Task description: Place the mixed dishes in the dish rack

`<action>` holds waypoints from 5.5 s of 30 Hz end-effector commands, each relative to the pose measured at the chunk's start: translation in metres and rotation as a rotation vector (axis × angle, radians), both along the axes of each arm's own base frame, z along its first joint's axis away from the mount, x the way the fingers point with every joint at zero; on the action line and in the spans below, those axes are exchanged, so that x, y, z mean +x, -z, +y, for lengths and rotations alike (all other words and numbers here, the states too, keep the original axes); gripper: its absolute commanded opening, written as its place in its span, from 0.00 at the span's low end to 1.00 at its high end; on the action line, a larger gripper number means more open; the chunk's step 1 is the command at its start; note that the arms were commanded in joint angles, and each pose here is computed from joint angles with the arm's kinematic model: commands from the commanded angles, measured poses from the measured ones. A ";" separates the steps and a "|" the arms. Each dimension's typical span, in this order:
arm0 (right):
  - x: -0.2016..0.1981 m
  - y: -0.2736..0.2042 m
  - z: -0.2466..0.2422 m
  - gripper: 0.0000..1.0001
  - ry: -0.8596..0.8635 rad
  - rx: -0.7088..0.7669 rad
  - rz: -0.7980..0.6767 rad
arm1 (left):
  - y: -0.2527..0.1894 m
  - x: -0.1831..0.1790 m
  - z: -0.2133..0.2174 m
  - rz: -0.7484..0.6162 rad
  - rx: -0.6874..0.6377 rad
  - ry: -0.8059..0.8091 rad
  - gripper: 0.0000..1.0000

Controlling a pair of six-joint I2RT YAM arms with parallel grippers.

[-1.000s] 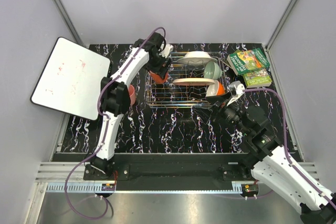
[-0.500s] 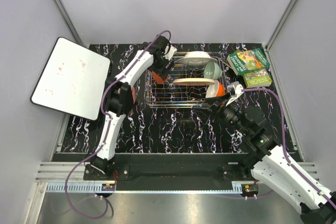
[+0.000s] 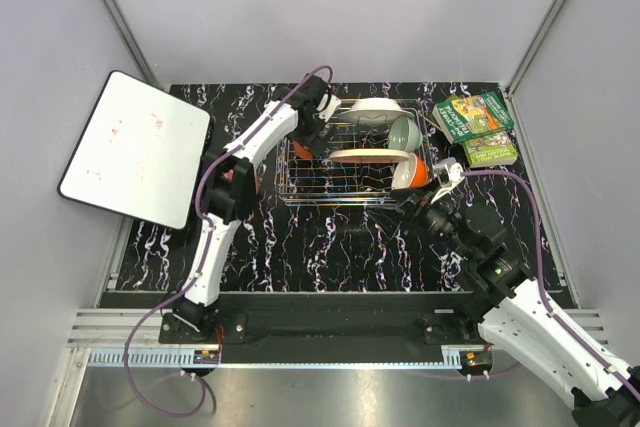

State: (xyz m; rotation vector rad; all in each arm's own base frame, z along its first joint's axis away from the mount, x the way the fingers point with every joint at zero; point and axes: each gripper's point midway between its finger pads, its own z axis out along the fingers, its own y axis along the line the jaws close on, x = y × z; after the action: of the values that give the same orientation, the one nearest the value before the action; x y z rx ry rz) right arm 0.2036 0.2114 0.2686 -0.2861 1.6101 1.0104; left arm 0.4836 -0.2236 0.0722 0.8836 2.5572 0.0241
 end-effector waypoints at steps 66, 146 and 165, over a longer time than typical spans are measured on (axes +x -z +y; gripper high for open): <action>0.005 0.022 0.021 0.89 -0.079 -0.022 0.063 | -0.020 -0.142 0.131 -0.001 -0.136 -0.027 0.06; 0.065 -0.091 0.158 0.00 -0.644 0.365 0.118 | -0.316 -0.241 0.020 -0.039 -1.316 0.794 0.45; 0.140 0.027 0.144 0.00 -0.079 -0.787 0.412 | -0.218 -0.160 0.115 -0.178 -0.893 0.134 0.99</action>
State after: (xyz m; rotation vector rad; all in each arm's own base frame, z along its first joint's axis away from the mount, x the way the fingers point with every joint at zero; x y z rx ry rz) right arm 0.3426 0.3844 0.3355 -0.5656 2.0069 0.9286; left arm 0.3019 -0.1256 0.3054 0.7112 1.9337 -1.0994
